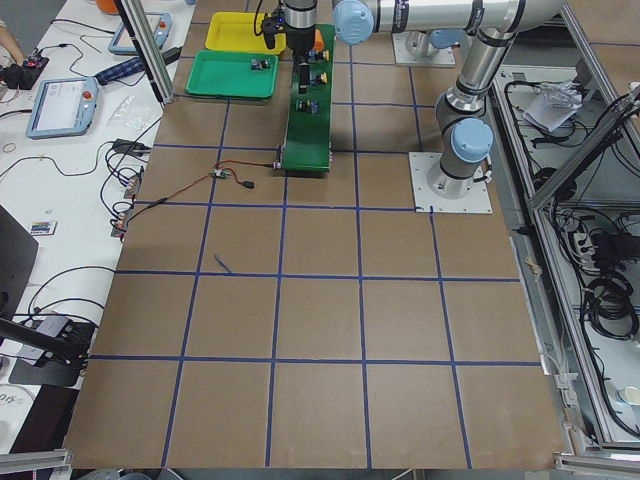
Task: Sort buttons by color to trays
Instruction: 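Grasp the yellow-capped button on the belt with the right gripper, then carry the yellow-capped button into the yellow tray and release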
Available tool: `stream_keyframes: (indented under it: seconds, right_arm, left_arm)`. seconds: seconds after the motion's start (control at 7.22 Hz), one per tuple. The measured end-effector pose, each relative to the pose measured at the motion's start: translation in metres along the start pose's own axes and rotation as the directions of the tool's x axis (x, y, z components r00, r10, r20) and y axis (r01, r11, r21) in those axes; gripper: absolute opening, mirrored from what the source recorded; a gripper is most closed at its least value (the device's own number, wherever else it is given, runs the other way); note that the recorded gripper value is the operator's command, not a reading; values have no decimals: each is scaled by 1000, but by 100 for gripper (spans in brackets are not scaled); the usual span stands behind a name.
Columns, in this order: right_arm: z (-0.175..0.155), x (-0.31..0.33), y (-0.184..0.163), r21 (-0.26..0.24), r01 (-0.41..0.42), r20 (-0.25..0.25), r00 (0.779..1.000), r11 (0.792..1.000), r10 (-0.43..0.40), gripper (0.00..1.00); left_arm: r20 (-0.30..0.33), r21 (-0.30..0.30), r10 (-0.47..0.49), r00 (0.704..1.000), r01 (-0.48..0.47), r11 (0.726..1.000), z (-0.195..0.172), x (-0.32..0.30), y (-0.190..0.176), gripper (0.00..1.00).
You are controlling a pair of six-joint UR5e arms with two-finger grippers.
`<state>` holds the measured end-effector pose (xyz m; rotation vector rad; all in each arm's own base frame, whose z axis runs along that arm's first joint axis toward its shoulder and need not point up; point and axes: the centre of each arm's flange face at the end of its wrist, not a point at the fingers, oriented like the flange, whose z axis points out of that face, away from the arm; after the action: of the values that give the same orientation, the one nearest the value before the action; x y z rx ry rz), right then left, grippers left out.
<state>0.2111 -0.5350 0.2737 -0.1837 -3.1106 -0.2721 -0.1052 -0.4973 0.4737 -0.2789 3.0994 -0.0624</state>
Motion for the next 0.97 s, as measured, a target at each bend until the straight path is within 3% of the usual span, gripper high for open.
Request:
stream_keyframes:
  seconds: [0.28, 0.42, 0.55, 0.83, 0.97]
  right_arm:
    - [-55, 18, -22, 119, -32, 30, 999, 992, 29, 0]
    - [-73, 42, -51, 163, -53, 43, 998, 985, 47, 0]
    - [-78, 72, -85, 202, -46, 35, 999, 978, 40, 0]
    - [-57, 136, -146, 292, -20, -32, 999, 956, 31, 0]
    - [-38, 175, -168, 303, -3, -57, 998, 953, 21, 0]
  left_arm:
    - [-2, -1, 0, 1000, 0, 1000, 0, 0, 0, 100]
    - [-3, -1, 1, 1000, -1, 1000, 0, 0, 0, 100]
    - [-3, 0, 0, 1000, 0, 1000, 0, 0, 0, 100]
    - [-2, -1, 0, 1000, 0, 1000, 0, 0, 0, 100]
    - [0, -6, 0, 1000, 0, 1000, 0, 0, 0, 100]
